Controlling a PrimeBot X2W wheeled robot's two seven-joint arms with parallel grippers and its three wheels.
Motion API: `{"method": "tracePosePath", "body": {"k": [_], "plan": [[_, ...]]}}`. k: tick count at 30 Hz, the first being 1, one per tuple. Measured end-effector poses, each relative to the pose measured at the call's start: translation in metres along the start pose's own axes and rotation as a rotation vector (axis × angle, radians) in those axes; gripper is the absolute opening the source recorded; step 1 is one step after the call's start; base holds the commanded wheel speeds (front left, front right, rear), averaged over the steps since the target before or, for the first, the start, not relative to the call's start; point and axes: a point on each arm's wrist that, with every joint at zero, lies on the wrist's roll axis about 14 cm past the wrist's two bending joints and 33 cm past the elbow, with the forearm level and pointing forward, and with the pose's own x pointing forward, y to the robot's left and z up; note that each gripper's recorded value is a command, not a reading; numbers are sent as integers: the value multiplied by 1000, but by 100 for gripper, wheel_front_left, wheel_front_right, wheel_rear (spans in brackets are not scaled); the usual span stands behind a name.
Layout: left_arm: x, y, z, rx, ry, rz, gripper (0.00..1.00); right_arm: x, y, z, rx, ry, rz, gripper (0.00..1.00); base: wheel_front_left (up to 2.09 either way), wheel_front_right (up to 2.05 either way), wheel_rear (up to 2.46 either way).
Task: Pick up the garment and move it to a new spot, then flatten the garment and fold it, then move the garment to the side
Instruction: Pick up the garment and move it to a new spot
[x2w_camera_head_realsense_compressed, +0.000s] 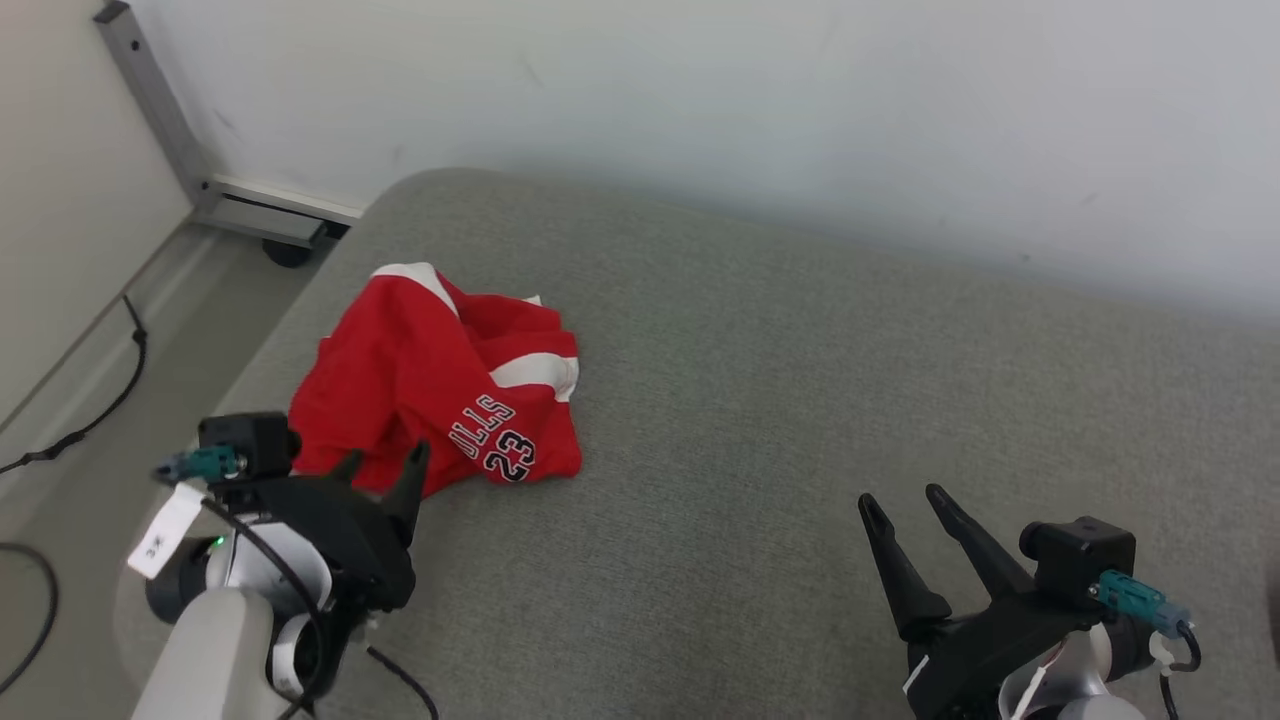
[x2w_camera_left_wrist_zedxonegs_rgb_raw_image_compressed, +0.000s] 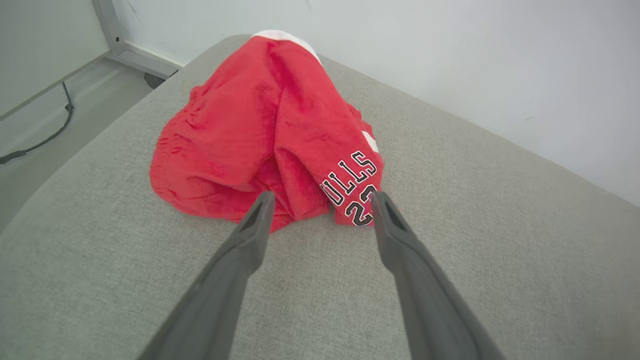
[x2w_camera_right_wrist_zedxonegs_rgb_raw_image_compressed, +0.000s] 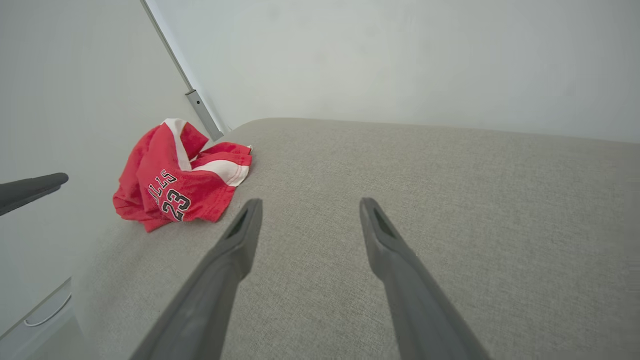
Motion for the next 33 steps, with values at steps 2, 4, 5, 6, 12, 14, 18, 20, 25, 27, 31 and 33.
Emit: {"method": "tracePosePath", "body": {"k": [2,4,5,6,12,14,18,20,25,27,31,33], "plan": [[14,-9,1,14,29,-19,100,-2,-8,1,-4,-1,-15,100,0,0,0],[27,-14,-2,29,67,-28,100,-3,-17,1,-1,4,-37,100,0,0,0],[33,-15,-4,35,81,-30,100,-4,-22,2,0,5,-48,100,0,0,0],[39,-16,-6,45,99,-31,100,-4,-26,1,-4,9,-58,100,0,0,0],[72,1,-23,121,204,45,100,1,-50,13,-4,-11,-98,100,0,0,0],[86,-3,-26,141,225,54,100,2,-63,13,-6,-5,-123,100,0,0,0],[116,-21,-32,154,266,37,100,7,-88,12,-3,0,-169,100,0,0,0],[128,-26,-40,160,291,39,76,8,-100,8,-2,12,-192,100,0,0,0],[141,-42,-67,185,346,7,0,1,-121,-14,13,77,-249,100,0,0,0],[144,-46,-63,186,331,0,0,0,-122,-14,14,79,-253,100,0,0,0],[143,-77,-37,161,242,-85,0,0,-116,-8,16,62,-248,100,0,0,0],[141,-90,-18,160,183,-124,0,-1,-112,-4,20,48,-243,100,0,0,0]]}}
